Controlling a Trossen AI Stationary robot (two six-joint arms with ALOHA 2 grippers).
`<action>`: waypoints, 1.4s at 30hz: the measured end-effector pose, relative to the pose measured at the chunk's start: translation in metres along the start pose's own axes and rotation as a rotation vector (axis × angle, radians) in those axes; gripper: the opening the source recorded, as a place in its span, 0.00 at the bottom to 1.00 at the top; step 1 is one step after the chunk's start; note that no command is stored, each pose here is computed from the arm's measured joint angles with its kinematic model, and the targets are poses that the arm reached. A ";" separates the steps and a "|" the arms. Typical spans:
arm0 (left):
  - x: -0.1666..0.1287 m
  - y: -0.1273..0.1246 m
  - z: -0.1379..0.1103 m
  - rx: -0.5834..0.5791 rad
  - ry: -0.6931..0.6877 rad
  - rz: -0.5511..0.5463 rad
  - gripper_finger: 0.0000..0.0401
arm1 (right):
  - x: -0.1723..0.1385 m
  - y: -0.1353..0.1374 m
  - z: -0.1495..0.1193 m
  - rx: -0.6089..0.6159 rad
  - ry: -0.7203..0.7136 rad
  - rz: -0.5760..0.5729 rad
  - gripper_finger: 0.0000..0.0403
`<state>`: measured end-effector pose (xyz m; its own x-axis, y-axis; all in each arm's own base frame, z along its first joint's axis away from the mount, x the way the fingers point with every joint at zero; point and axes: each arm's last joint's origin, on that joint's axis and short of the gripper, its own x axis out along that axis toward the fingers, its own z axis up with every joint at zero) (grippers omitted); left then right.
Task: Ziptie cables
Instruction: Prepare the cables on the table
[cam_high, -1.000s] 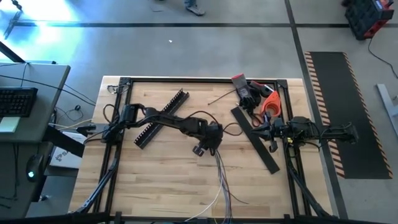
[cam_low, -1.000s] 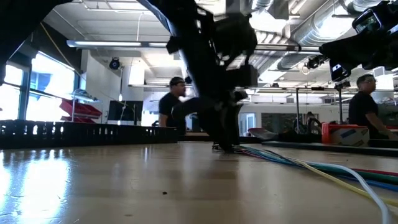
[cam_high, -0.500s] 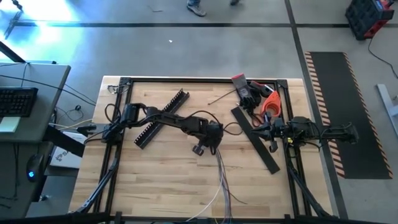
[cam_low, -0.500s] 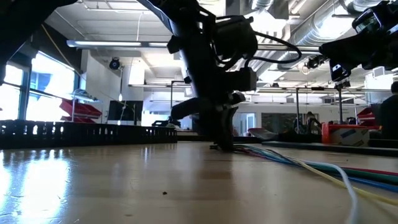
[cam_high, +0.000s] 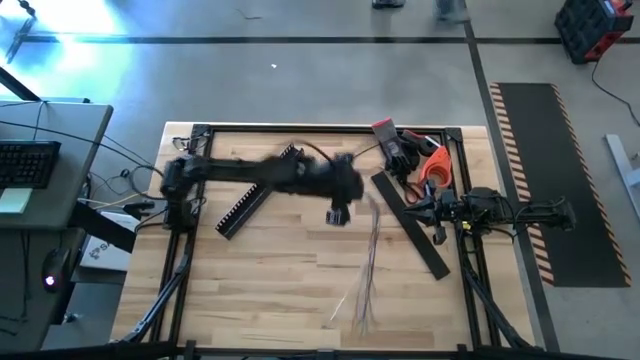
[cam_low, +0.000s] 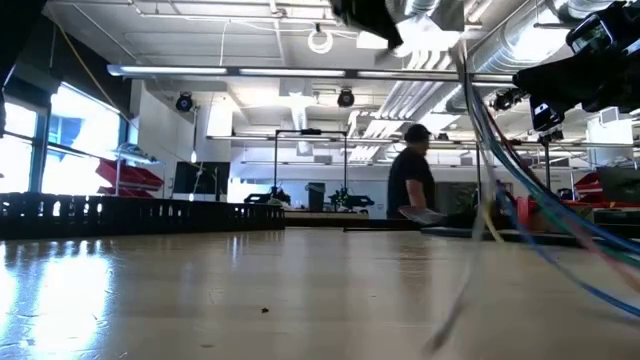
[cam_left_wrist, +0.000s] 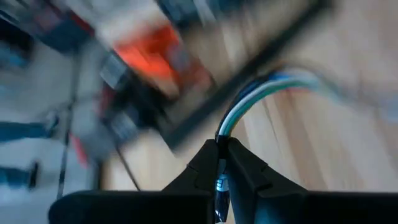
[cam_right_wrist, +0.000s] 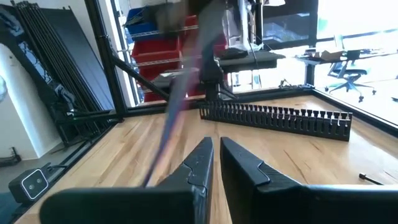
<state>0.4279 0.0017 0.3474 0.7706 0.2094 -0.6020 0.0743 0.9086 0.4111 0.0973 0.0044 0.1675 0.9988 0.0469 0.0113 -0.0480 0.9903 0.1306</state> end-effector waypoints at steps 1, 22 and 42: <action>-0.014 0.008 0.008 -0.025 -0.064 0.011 0.00 | 0.000 0.000 0.000 0.000 -0.001 0.000 0.04; -0.062 0.042 0.042 -0.110 -0.376 0.066 0.00 | 0.000 0.000 0.000 0.000 0.005 0.000 0.04; 0.011 0.000 -0.020 -0.158 0.039 -0.160 0.00 | 0.000 0.000 0.000 0.000 0.005 -0.001 0.04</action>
<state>0.4235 0.0114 0.3274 0.7318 0.0688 -0.6780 0.0912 0.9760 0.1975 0.0977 0.0044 0.1672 0.9989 0.0470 0.0058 -0.0474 0.9903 0.1306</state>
